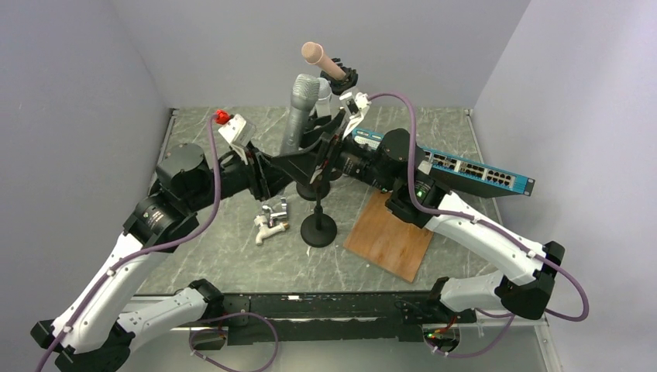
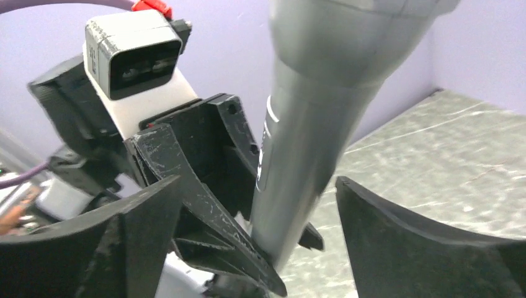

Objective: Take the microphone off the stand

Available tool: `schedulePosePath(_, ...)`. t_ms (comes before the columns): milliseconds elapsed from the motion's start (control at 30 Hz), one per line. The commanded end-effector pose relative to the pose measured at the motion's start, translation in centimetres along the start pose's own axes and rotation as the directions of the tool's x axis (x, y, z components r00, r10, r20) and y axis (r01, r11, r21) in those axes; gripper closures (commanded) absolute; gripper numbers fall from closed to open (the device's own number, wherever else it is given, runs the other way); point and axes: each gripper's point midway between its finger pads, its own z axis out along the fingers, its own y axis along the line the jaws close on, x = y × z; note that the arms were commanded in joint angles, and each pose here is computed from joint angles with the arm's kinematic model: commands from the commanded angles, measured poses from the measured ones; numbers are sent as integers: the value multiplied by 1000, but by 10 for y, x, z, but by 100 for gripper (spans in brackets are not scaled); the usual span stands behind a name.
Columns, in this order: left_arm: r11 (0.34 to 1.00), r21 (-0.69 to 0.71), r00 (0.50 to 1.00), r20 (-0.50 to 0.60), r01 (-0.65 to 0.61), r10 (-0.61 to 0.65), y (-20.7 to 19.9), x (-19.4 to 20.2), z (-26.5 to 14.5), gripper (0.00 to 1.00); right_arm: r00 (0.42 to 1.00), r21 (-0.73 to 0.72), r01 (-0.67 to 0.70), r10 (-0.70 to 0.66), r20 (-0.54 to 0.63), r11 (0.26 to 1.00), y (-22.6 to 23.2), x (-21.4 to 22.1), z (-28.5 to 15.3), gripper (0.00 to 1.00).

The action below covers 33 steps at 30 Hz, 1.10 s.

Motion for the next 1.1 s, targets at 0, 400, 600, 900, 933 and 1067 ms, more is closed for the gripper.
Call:
schedulePosePath(0, 973, -230, 999, 45, -7, 18, 35, -16, -18, 100, 993, 32, 82, -84, 84, 996, 4, -28, -17, 0)
schedulePosePath(400, 654, -756, 995, -85, -29, -55, 136, 42, -95, 100, 965, 322, 193, -238, 108, 927, -45, -46, -70, 0)
schedulePosePath(600, 622, -781, 967, -110, 61, -232, 193, 82, -82, 100, 961, 344, 223, -265, 79, 912, -49, -41, -84, 0)
schedulePosePath(900, 627, -728, 824, -157, 276, -545, 297, 146, -9, 100, 959, 327, 238, -275, 70, 915, -42, -40, -105, 0)
schedulePosePath(933, 625, -715, 787, -172, 314, -592, 309, 156, 0, 100, 958, 332, 238, -277, 74, 913, -41, -42, -107, 0)
schedulePosePath(1067, 583, -734, 696, -214, 348, -685, 355, 195, 28, 100, 958, 334, 236, -277, 79, 913, -36, -50, -115, 0)
